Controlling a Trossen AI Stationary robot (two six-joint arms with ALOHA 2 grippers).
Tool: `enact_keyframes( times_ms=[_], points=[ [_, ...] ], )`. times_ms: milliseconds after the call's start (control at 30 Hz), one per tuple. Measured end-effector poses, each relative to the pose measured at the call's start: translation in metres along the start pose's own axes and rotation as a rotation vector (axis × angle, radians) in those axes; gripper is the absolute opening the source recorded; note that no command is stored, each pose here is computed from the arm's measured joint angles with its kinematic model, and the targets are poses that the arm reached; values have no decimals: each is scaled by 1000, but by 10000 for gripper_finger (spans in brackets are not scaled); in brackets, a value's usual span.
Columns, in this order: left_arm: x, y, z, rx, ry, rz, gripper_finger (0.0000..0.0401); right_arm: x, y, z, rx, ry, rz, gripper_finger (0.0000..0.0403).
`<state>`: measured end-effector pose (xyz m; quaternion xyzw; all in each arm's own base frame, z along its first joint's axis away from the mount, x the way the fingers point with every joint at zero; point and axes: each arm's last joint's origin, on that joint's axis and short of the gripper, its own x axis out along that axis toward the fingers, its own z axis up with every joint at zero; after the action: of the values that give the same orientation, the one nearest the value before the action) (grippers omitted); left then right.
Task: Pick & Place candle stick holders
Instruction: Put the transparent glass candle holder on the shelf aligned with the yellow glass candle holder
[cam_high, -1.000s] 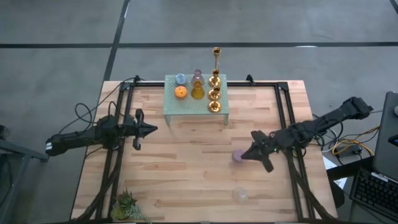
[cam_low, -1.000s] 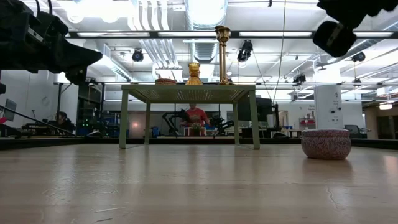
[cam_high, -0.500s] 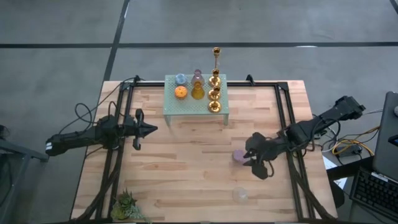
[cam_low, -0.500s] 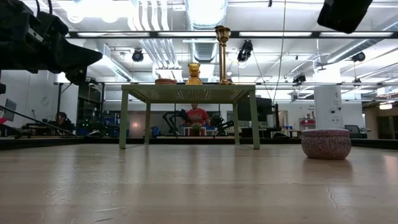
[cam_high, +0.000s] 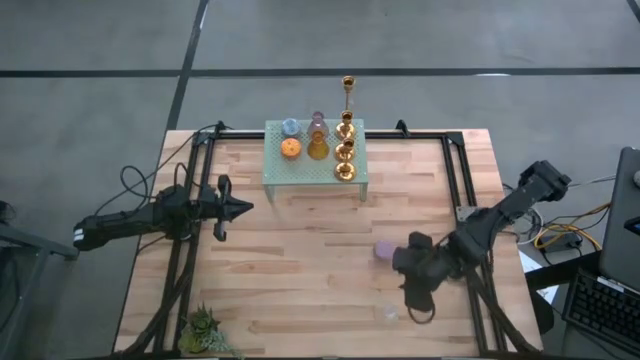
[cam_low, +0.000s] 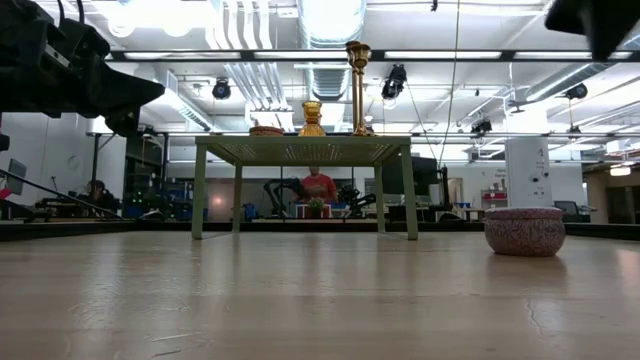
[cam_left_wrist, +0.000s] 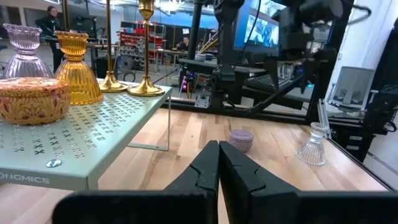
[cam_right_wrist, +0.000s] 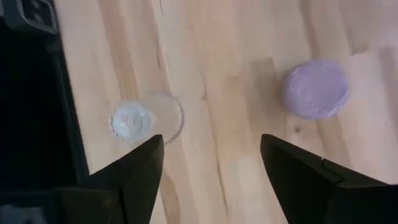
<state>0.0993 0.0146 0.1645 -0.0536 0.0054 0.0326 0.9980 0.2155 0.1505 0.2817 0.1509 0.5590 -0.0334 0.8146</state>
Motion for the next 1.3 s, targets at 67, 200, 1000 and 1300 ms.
enact_keyframes(
  times_ms=[67, 200, 1000, 1300],
  points=[
    [0, 0, 0, 0, 0, 0, 14, 8, 8, -8, -8, 26, -18, 265],
    [0, 0, 0, 0, 0, 0, 14, 27, 26, -23, -8, 53, -21, 264],
    [0, 0, 0, 0, 0, 0, 14, 105, 71, -61, -71, -150, -58, 234],
    [0, 0, 0, 0, -1, 0, 14, 110, 69, -62, -72, -187, -36, 186]
  ],
)
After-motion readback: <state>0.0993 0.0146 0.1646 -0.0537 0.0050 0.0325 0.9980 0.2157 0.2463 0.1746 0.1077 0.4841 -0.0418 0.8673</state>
